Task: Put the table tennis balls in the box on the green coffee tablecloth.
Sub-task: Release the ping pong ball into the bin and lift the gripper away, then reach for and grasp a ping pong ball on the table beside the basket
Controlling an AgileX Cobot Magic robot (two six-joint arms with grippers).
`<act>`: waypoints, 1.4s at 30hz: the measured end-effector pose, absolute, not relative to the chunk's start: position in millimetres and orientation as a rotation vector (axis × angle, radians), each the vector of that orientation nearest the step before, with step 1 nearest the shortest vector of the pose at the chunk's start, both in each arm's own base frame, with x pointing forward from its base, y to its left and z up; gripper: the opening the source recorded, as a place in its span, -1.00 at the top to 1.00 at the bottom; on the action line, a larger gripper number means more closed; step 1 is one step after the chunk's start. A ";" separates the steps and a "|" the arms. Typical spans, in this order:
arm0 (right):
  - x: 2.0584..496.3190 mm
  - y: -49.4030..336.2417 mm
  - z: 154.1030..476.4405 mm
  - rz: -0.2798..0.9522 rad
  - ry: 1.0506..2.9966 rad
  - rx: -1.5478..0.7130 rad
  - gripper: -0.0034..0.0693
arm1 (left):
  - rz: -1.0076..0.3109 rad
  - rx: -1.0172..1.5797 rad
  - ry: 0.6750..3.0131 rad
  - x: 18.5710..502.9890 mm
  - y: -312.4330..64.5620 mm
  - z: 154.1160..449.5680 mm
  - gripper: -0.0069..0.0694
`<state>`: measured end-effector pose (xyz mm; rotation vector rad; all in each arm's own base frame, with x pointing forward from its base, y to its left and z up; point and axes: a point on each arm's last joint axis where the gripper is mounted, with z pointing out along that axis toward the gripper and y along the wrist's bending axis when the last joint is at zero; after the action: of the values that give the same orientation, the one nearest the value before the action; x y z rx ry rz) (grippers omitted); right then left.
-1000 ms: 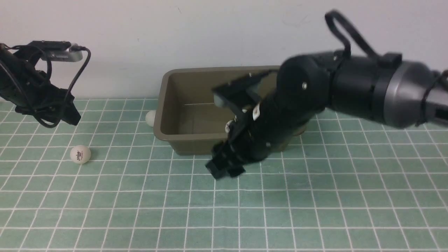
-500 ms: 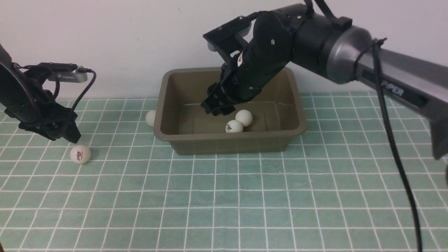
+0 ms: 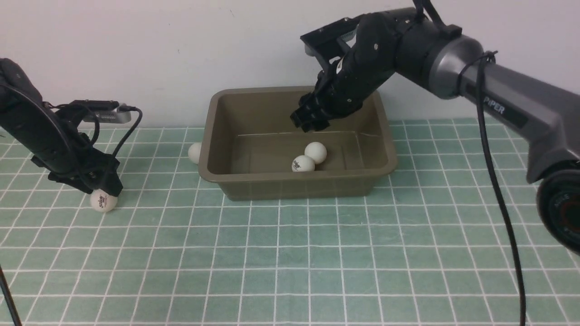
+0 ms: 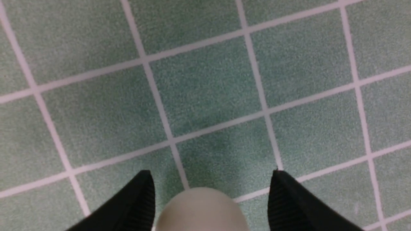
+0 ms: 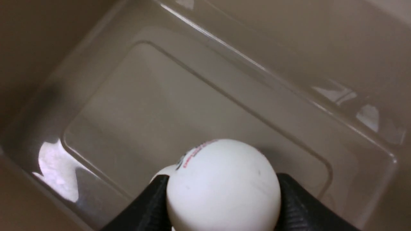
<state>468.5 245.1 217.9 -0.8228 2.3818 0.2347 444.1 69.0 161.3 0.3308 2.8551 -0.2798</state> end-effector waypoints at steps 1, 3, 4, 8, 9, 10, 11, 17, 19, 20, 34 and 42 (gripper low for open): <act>469.2 245.0 214.0 0.236 2.390 -0.822 -0.09 | -0.280 0.331 2.856 444.1 69.0 160.8 -0.30; 470.3 244.3 211.1 0.236 2.395 -0.820 -0.09 | -0.275 0.335 2.862 444.1 69.5 159.1 -0.30; 470.7 243.9 210.6 0.237 2.396 -0.818 -0.09 | -0.269 0.339 2.864 444.0 69.8 158.5 -0.30; 471.5 244.1 210.0 0.240 2.392 -0.813 -0.15 | -0.242 0.348 2.876 443.4 71.6 157.5 -0.30; 471.6 244.3 210.1 0.242 2.389 -0.811 -0.19 | -0.235 0.347 2.880 443.2 72.1 157.4 -0.30; 471.7 244.3 210.1 0.242 2.388 -0.810 -0.21 | -0.231 0.347 2.884 442.9 72.4 157.3 -0.30; 471.7 244.3 210.1 0.242 2.388 -0.810 -0.22 | -0.226 0.347 2.889 442.6 72.7 157.1 -0.30; 471.8 244.3 210.2 0.242 2.386 -0.810 -0.29 | -0.232 0.356 2.920 439.7 72.8 156.6 -0.30; 472.1 244.1 210.3 0.242 2.385 -0.808 -0.29 | -0.235 0.356 2.923 439.3 72.7 156.5 -0.30; 472.1 244.1 210.4 0.242 2.384 -0.808 -0.29 | -0.238 0.355 2.927 438.9 72.5 156.5 -0.30; 471.7 243.6 209.9 0.241 2.392 -0.810 -0.30 | -0.210 0.266 3.056 429.3 76.1 154.8 -0.15; 458.6 237.9 266.3 0.252 2.364 -0.824 -0.30 | -0.222 0.243 3.070 430.7 76.1 162.1 -0.11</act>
<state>458.6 237.9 266.3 -0.8238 2.3644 0.2516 430.7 76.1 162.1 0.2431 3.0698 -0.2217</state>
